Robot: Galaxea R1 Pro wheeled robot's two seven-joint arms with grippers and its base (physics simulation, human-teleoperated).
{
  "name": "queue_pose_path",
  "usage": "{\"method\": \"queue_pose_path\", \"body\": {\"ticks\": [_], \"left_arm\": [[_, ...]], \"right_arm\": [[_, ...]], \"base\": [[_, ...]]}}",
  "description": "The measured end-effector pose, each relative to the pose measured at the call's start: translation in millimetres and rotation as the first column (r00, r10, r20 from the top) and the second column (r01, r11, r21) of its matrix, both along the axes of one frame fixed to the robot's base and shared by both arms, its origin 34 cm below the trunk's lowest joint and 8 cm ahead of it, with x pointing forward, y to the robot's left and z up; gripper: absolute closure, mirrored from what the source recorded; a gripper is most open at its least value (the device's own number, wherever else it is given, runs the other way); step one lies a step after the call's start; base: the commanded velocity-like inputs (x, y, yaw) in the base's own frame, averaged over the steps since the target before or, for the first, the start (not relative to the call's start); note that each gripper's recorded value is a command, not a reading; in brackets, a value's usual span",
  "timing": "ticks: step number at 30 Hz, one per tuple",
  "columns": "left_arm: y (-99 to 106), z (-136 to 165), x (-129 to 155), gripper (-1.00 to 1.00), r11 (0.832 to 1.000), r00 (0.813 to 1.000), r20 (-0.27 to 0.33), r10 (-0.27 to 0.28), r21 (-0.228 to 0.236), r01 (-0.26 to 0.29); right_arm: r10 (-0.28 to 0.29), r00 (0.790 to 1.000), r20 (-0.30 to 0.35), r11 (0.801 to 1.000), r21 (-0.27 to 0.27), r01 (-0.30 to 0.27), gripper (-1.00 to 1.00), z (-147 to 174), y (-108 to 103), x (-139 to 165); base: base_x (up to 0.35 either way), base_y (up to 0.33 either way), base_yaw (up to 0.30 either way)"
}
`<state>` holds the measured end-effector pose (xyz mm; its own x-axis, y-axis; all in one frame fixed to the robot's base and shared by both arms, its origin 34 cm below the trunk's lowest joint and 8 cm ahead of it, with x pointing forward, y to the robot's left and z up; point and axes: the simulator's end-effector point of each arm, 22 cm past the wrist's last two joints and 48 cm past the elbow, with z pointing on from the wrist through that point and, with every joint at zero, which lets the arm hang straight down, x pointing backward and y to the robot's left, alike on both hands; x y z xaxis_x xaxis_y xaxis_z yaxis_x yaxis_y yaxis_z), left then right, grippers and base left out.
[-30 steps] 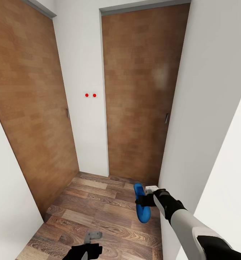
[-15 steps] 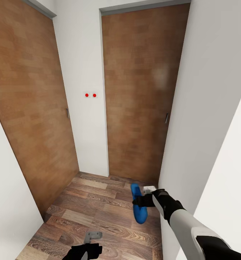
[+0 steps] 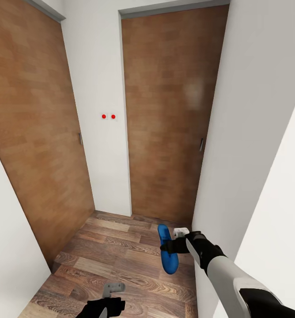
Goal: In the bedroom, move the book from the bed onto either nightstand, and place the two sandals side by side next to the bed.
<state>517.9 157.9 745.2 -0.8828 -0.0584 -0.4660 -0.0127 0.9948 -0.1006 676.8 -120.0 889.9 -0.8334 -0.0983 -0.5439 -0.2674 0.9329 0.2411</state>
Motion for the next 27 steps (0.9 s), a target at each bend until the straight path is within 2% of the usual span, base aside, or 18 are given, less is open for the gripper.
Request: {"method": "queue_pose_path", "body": {"ticks": [15, 27], "left_arm": [[-0.9, 0.1, 0.0, -1.00, 1.000, 1.000, 0.000, -0.001, -0.001, 0.001], [-1.4, 0.5, 0.4, -1.00, 1.000, 1.000, 0.001, -0.002, -0.001, 0.002]], "right_arm": [[0.001, 1.000, -0.002, 1.000, 0.001, -0.001, 1.00, -0.5, 0.4, -0.5], [0.006, 1.000, -0.006, 1.000, -0.002, -0.007, 1.00, -2.2, 1.9, -2.5]], "base": [[0.000, 0.000, -0.005], [0.000, 0.000, -0.080]]}}
